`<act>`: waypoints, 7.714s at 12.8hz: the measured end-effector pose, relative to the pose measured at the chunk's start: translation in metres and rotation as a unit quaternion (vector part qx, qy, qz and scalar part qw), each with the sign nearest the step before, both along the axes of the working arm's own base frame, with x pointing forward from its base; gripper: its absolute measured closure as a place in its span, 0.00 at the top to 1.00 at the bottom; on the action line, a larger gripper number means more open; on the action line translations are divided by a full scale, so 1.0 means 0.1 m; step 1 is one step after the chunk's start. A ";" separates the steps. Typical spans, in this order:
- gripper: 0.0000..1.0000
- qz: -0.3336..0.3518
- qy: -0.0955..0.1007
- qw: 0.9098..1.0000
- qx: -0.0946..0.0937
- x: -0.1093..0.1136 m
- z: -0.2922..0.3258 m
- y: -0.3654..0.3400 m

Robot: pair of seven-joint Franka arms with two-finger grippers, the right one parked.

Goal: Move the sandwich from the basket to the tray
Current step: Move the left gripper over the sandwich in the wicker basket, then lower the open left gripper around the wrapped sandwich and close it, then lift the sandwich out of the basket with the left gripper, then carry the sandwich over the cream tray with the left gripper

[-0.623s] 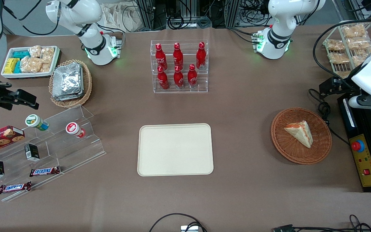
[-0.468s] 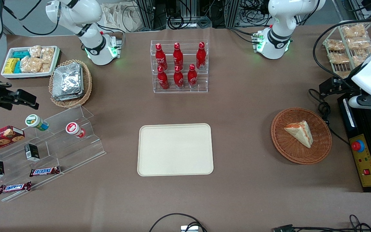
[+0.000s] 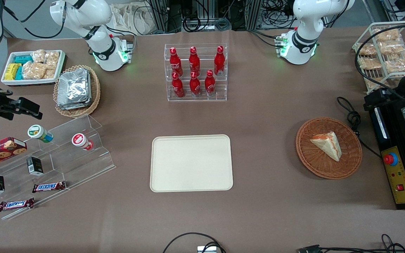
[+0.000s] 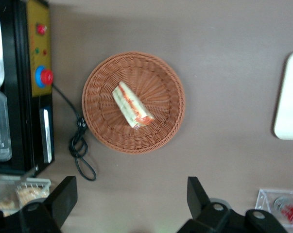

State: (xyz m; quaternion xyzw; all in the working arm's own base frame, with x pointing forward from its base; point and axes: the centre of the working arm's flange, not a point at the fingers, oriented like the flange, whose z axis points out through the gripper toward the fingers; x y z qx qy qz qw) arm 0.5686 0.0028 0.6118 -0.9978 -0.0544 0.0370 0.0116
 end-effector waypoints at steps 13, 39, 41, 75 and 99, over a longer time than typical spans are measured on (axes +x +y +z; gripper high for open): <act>1.00 0.237 -0.040 0.970 0.022 -0.40 -2.07 0.27; 1.00 0.387 -0.073 0.919 -0.016 -0.53 -3.56 0.35; 1.00 0.388 -0.074 0.919 -0.019 -0.54 -3.66 0.35; 0.20 0.000 -0.066 0.998 -0.011 0.17 -1.61 -2.06; 0.21 -0.026 -0.044 0.999 0.011 -0.21 -2.99 -4.50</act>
